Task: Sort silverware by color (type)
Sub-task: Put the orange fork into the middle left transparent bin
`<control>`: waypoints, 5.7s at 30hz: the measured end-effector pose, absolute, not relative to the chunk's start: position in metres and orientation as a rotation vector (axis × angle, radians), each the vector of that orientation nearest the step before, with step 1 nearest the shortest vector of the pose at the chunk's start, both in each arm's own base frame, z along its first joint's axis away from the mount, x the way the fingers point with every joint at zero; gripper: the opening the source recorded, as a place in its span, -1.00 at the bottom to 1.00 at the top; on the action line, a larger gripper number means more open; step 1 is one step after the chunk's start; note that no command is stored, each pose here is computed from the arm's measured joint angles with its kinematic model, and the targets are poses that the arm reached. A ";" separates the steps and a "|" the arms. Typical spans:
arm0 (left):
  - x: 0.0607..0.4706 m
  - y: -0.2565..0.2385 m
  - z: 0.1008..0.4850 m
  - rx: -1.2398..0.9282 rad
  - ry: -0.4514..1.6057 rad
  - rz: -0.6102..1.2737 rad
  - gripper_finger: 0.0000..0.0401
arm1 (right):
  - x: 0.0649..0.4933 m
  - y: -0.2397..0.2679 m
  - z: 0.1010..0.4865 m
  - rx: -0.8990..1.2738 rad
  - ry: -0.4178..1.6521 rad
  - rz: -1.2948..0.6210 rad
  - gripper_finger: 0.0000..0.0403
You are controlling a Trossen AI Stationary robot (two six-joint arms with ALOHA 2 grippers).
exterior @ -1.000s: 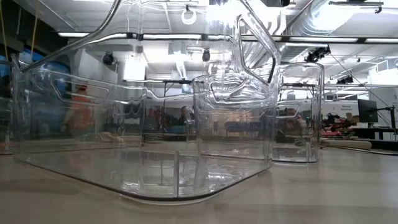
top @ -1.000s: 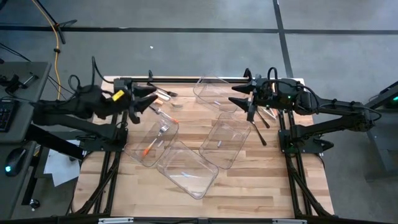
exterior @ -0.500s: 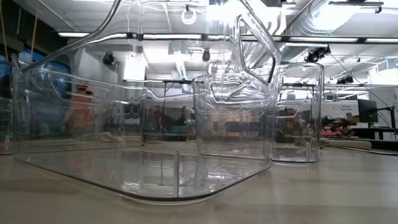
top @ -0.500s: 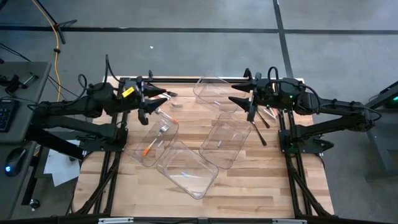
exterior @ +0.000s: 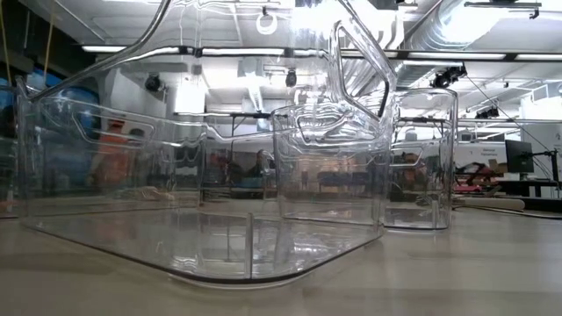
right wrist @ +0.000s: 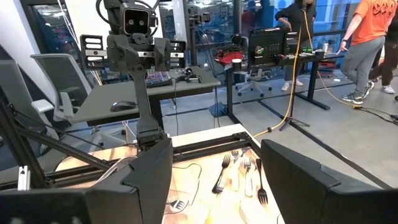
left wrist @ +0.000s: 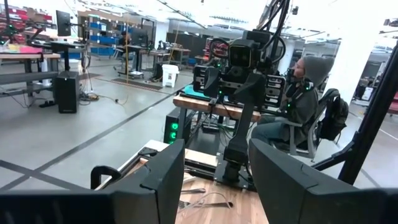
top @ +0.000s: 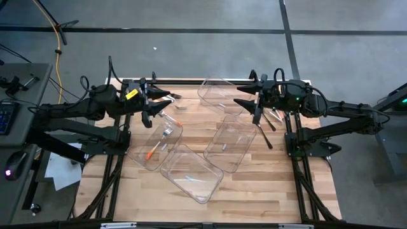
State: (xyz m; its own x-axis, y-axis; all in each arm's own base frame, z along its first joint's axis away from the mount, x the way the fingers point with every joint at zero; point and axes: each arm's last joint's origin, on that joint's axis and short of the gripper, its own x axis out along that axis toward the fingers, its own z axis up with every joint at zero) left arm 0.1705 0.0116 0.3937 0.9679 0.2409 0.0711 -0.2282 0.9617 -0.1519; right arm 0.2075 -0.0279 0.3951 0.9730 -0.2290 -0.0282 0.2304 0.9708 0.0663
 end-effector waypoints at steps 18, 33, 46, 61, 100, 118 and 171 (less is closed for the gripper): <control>0.184 0.030 0.386 -0.216 0.074 0.547 -0.15 | 0.208 -0.028 0.395 0.070 0.021 -0.232 0.14; 0.225 0.159 0.311 -0.387 0.924 0.613 -0.15 | 0.207 -0.028 0.390 0.163 0.063 -0.236 0.14; 0.260 0.206 0.210 -0.349 1.295 0.428 -0.15 | 0.206 -0.028 0.379 0.271 0.167 -0.255 0.14; 0.274 0.213 0.156 -0.353 1.433 0.329 -0.15 | 0.206 -0.028 0.379 0.297 0.164 -0.257 0.14; 0.280 0.213 0.152 -0.275 1.440 0.334 -0.99 | 0.206 -0.028 0.378 0.286 0.176 -0.258 0.14; 0.256 0.195 0.276 -0.207 0.941 0.515 -1.00 | 0.206 -0.028 0.378 0.286 0.176 -0.258 0.14; 0.221 0.031 0.334 -0.228 -0.200 0.049 -1.00 | 0.263 -0.028 0.372 0.141 0.026 -0.036 0.14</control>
State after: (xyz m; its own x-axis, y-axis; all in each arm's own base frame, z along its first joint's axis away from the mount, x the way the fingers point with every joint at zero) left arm 0.2205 0.0308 0.3344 0.9789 0.0708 0.1915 -0.0255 0.9730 -0.2293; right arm 0.2627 -0.0284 0.3718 0.9990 -0.0339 -0.0279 0.0375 0.9894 0.1401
